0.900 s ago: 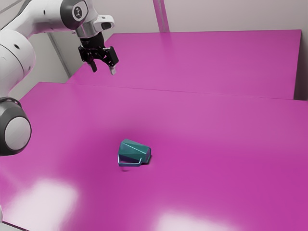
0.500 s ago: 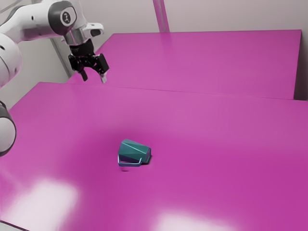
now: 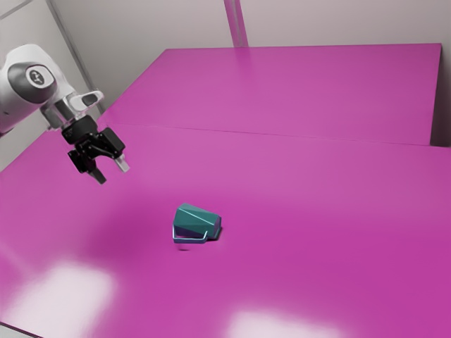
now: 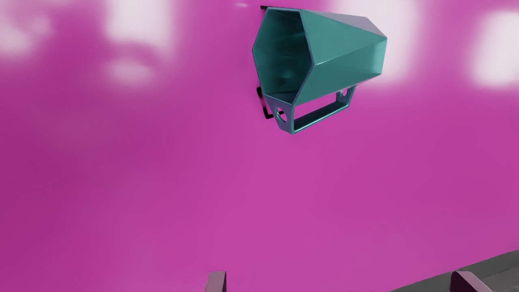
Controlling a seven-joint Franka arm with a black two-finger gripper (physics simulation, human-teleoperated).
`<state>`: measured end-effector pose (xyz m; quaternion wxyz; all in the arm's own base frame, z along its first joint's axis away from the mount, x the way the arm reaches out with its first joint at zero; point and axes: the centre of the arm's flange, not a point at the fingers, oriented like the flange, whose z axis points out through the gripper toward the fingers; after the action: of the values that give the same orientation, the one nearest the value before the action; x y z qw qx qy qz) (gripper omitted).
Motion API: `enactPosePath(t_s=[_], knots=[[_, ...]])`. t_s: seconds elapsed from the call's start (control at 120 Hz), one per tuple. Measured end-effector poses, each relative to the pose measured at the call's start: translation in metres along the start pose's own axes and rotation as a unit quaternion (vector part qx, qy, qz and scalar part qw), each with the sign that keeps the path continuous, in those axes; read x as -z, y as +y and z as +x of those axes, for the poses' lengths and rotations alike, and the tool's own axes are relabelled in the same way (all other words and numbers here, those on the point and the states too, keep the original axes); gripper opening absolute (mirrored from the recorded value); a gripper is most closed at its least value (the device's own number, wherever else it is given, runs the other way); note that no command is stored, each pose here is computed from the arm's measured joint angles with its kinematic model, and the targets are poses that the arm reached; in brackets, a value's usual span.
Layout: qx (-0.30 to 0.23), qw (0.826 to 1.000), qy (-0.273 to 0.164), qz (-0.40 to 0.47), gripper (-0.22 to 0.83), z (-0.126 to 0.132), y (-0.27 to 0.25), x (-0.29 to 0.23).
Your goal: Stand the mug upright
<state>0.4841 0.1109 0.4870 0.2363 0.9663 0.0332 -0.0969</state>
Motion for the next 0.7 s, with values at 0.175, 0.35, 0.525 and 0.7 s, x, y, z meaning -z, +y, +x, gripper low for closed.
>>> enactPosePath(t_s=[0.175,0.35,0.525,0.7], knots=[[-0.012,0.999,-0.01,-0.044,0.62,0.002,-0.004,-0.046],[-0.026,0.998,0.0,-0.056,0.62,0.01,-0.017,-0.078],[-0.067,0.997,0.022,-0.037,0.62,0.026,-0.013,-0.1],[-0.093,0.994,0.035,-0.034,0.62,0.034,-0.014,-0.128]])
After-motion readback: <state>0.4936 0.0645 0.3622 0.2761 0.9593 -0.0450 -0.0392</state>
